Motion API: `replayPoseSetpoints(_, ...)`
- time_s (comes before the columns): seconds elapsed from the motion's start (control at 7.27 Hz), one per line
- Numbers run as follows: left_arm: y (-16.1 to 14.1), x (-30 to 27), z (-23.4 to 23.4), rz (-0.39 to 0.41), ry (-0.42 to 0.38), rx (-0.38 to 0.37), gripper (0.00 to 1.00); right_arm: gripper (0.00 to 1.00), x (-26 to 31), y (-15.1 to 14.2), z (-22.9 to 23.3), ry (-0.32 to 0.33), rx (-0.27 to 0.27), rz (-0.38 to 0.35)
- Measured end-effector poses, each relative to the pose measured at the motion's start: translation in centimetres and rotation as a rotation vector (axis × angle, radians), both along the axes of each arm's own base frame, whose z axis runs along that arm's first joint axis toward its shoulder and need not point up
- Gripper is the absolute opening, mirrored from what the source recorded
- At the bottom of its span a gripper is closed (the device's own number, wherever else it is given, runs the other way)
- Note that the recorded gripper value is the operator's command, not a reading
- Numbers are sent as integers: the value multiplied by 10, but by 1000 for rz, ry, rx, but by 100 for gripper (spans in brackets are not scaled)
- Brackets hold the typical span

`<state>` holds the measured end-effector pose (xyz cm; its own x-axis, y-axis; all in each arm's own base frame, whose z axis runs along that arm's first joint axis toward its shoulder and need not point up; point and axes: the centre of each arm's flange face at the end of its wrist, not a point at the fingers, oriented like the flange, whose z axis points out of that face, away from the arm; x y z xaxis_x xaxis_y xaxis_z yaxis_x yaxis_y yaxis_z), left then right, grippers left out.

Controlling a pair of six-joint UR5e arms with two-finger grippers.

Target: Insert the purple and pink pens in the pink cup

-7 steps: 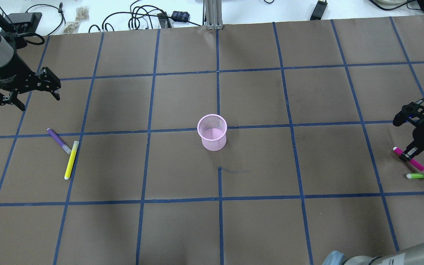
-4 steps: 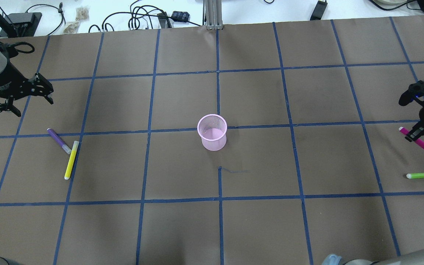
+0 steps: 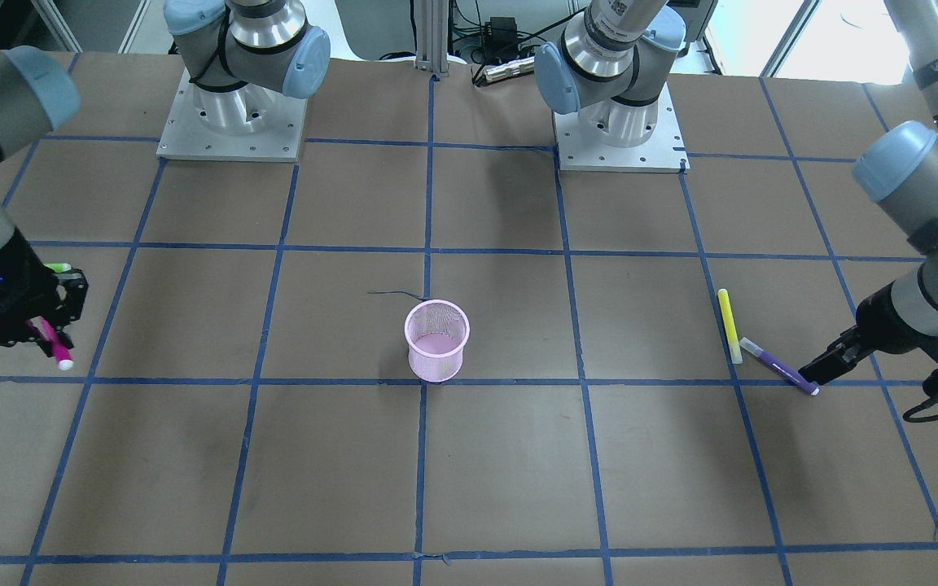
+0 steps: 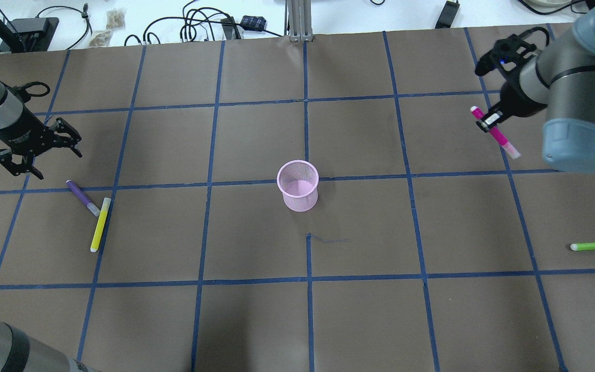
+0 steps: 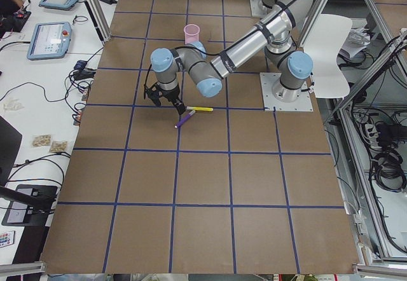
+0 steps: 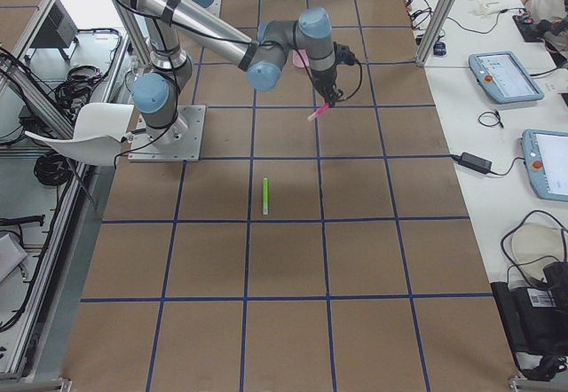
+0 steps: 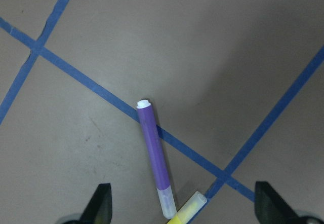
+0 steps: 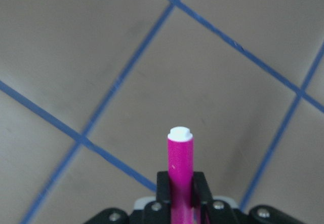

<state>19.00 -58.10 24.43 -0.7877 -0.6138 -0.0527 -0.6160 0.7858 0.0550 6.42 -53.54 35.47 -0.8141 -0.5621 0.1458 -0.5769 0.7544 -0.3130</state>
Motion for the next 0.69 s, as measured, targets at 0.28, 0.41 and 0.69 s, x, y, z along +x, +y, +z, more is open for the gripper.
replayPoseSetpoints(0.28,1,19,-36,19,-7,-5,92,0,129,23,20,-113,-133,62)
replayPoseSetpoints(0.41,3,23,-48,17,-1,5,77,0,180,40,20,-172,-193,89)
replayPoseSetpoints(0.69,4,26,-61,21,9,18,60,0,249,79,-3,-283,-322,109)
